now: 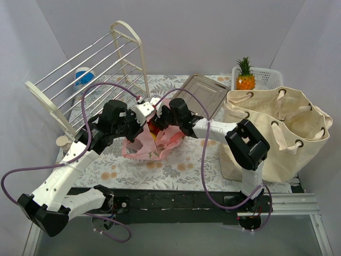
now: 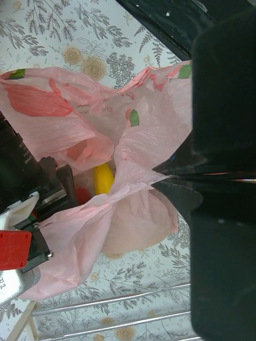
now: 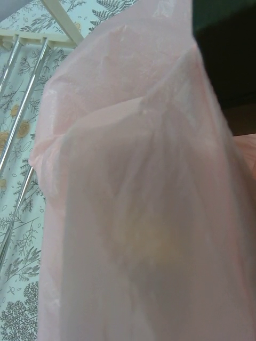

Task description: Untie the knot of the grocery bags and take out the mixed food

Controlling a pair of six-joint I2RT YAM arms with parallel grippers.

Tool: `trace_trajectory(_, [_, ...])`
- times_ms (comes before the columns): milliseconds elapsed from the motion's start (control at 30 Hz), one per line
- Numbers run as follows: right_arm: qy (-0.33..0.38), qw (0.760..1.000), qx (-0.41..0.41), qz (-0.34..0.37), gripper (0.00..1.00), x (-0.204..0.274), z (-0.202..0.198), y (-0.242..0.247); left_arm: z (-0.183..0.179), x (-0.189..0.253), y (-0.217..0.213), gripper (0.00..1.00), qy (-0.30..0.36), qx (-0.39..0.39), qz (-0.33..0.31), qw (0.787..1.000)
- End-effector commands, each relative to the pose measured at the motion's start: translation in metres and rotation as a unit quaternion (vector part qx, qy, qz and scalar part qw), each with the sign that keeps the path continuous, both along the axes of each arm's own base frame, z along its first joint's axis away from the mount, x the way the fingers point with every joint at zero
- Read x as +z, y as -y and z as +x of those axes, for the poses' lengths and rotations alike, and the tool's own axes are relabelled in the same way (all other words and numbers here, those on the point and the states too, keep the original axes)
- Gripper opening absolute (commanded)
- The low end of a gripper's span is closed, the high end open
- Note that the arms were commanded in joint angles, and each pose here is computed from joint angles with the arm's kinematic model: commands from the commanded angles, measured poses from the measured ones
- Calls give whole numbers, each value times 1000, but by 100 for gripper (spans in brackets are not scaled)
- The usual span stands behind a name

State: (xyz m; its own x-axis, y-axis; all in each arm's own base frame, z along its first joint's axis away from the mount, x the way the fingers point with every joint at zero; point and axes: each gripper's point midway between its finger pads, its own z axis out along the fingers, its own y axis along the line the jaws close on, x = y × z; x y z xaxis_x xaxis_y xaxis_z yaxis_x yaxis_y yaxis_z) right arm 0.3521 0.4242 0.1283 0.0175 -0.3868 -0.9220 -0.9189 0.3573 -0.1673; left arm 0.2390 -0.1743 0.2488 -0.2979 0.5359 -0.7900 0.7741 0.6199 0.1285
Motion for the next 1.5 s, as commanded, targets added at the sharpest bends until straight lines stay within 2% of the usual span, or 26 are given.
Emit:
trace_trajectory(0, [62, 997, 12, 47, 55, 39, 12, -14, 3, 15, 2, 0, 16, 4, -17, 1000])
trace_trajectory(133, [128, 992, 13, 19, 54, 47, 18, -13, 4, 15, 3, 0, 12, 4, -16, 1000])
trace_trajectory(267, [164, 986, -3, -17, 53, 53, 27, -3, 4, 13, 3, 0, 9, 9, -19, 1000])
trace_trajectory(500, [172, 984, 37, -7, 56, 40, 15, -10, -1, 13, 4, 0, 4, 5, -27, 1000])
trace_trajectory(633, [177, 984, 25, 7, 61, 40, 28, -20, 0, 16, 4, 0, 4, 5, -26, 1000])
trace_trajectory(767, [177, 984, 18, -5, 62, 17, 44, -30, -1, 17, 3, 0, 2, 4, -25, 1000])
trace_trajectory(800, [178, 984, 24, -6, 60, 13, 45, -32, -2, 19, 4, 0, 3, 3, -25, 1000])
trace_trajectory(867, [174, 984, 30, -10, 51, 7, 52, -34, -1, 20, 2, 0, 5, 5, -23, 1000])
trace_trajectory(900, [168, 985, 26, -11, 45, 6, 57, -31, -1, 20, 2, 0, 6, 6, -24, 1000])
trace_trajectory(933, [157, 987, 22, -10, 34, 4, 59, -30, 0, 21, 1, 0, 10, 6, -23, 1000])
trace_trajectory(1100, [151, 987, 57, 6, 6, 34, 51, -25, 5, 14, -2, 0, 19, 18, -25, 999])
trace_trajectory(1133, [158, 985, 62, 16, 1, 54, 45, -22, 6, 8, -3, 0, 18, 25, -24, 999])
trace_trajectory(1200, [136, 987, 86, 13, 1, 53, 29, -11, 14, 8, -6, 0, 34, 42, -31, 998])
trace_trajectory(1233, [142, 985, 95, 22, 1, 71, 20, -6, 16, 0, -7, 0, 33, 47, -27, 998])
trace_trajectory(1300, [105, 985, 139, 1, 1, 60, -7, 4, 28, 3, -11, 0, 60, 70, -27, 995])
trace_trajectory(1333, [103, 983, 151, 3, 1, 72, -20, 11, 32, 3, -12, 0, 66, 77, -26, 994])
trace_trajectory(1467, [77, 976, 204, -13, 1, 65, -66, 37, 46, 1, -17, 0, 97, 94, -16, 991])
